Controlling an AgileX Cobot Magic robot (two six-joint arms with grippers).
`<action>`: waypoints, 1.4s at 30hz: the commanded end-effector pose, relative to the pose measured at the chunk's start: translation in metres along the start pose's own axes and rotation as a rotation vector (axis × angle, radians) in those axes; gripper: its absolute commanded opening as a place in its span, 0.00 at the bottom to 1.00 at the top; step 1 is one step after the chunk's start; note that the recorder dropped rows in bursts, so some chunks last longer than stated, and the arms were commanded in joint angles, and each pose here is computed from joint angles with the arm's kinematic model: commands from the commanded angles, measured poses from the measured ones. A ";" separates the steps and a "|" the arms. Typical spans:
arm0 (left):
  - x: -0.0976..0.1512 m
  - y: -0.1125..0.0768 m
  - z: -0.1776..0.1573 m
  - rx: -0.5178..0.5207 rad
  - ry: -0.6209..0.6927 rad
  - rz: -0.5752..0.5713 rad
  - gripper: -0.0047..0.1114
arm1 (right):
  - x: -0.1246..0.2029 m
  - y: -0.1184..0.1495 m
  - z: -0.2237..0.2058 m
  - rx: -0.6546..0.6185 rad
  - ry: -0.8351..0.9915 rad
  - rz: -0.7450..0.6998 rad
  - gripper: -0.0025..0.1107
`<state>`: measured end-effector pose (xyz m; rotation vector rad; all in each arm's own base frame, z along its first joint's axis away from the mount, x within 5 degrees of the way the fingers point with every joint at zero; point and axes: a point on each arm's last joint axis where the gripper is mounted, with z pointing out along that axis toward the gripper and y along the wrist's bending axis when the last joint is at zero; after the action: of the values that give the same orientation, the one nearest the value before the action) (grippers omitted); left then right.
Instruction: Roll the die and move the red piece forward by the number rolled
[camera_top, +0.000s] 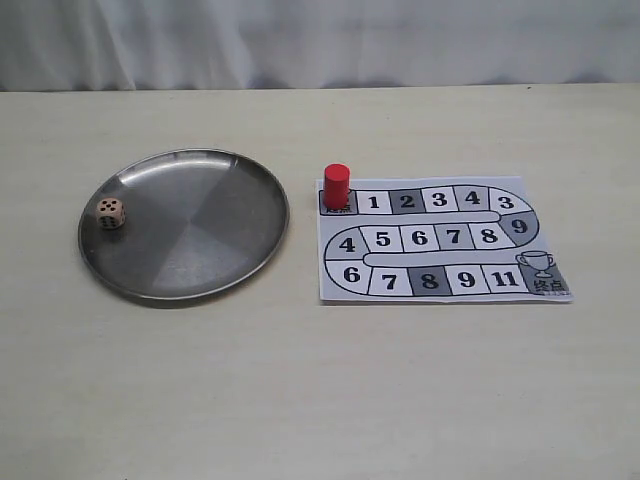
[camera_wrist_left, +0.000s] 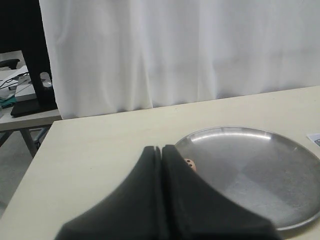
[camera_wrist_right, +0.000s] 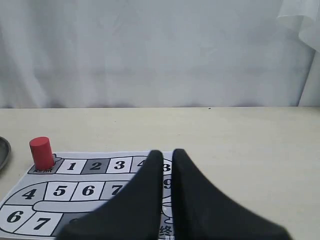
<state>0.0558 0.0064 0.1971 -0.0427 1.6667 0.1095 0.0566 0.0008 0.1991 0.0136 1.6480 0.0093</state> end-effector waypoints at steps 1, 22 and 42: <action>0.000 0.000 0.000 -0.002 -0.010 -0.002 0.04 | -0.001 0.000 0.000 0.006 -0.021 -0.001 0.07; 0.000 0.000 0.000 -0.002 -0.010 -0.002 0.04 | -0.022 -0.005 0.081 0.069 0.244 0.258 0.07; 0.000 0.000 0.000 -0.002 -0.010 -0.002 0.04 | -0.006 0.251 0.274 -0.534 0.706 -0.171 0.17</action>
<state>0.0558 0.0064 0.1971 -0.0427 1.6667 0.1095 0.3173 0.2184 0.1832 -0.5139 2.3130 0.3623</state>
